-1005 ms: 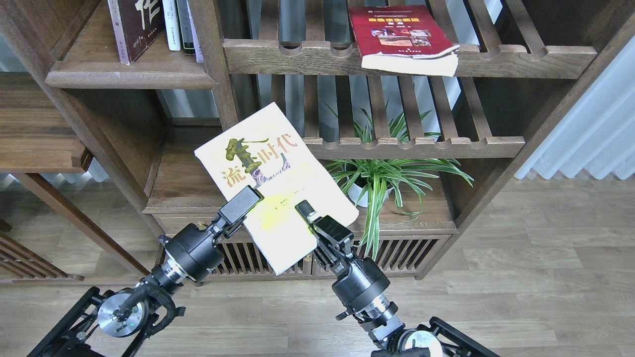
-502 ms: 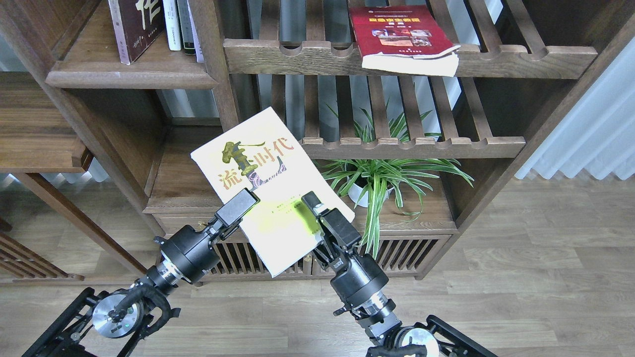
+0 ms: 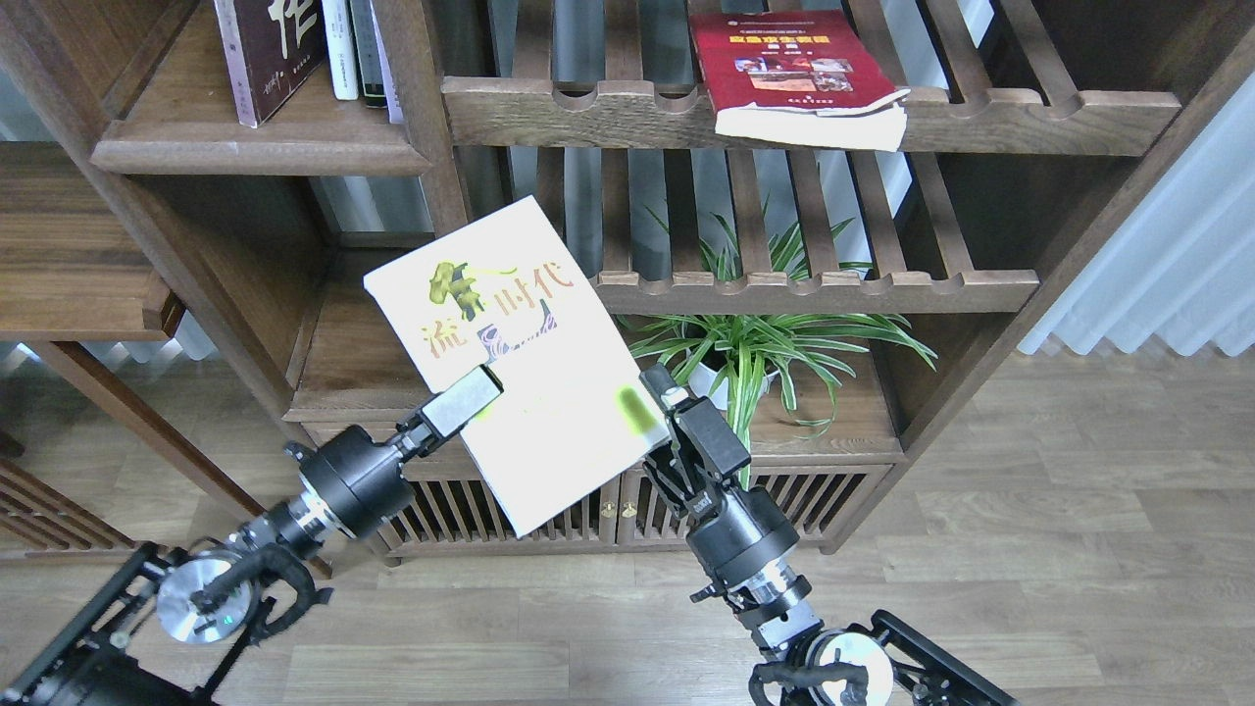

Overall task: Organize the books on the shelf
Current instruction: 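Lift the yellow-green book with the left gripper up toward the upper shelf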

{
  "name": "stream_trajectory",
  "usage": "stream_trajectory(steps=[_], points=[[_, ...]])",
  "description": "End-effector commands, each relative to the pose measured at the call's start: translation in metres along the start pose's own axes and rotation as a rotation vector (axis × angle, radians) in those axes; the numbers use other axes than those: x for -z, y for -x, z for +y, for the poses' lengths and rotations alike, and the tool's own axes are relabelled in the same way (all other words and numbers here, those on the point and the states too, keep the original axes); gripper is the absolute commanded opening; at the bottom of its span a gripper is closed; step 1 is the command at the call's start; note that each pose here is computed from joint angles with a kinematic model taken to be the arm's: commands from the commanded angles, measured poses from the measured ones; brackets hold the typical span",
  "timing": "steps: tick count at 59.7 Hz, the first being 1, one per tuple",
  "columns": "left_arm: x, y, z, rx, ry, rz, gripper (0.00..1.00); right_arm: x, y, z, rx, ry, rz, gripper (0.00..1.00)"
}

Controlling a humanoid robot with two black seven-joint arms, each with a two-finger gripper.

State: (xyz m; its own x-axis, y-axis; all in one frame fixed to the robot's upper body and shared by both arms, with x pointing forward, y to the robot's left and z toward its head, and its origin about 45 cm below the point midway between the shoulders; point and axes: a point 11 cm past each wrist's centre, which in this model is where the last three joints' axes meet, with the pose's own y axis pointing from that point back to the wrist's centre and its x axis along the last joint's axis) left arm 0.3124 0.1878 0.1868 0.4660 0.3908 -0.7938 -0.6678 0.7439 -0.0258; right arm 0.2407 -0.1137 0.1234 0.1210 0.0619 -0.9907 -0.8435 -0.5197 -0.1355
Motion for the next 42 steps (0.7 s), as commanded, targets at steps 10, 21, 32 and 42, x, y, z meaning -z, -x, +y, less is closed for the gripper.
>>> stream_trajectory(steps=[10,21,32,42], points=[[-0.082,0.01,0.003,-0.002,0.051,-0.199,0.07,0.001,-0.006,0.003,-0.02,-0.003,0.009,0.84],[-0.134,0.048,-0.021,0.087,0.097,-0.326,0.06,0.001,-0.011,0.006,-0.035,-0.011,0.004,0.84],[-0.166,0.055,-0.009,0.063,0.118,-0.41,0.07,0.0,-0.011,0.006,-0.034,-0.011,0.003,0.84],[-0.198,0.062,0.007,0.034,0.16,-0.481,0.07,0.0,-0.012,0.007,-0.037,-0.011,0.004,0.84]])
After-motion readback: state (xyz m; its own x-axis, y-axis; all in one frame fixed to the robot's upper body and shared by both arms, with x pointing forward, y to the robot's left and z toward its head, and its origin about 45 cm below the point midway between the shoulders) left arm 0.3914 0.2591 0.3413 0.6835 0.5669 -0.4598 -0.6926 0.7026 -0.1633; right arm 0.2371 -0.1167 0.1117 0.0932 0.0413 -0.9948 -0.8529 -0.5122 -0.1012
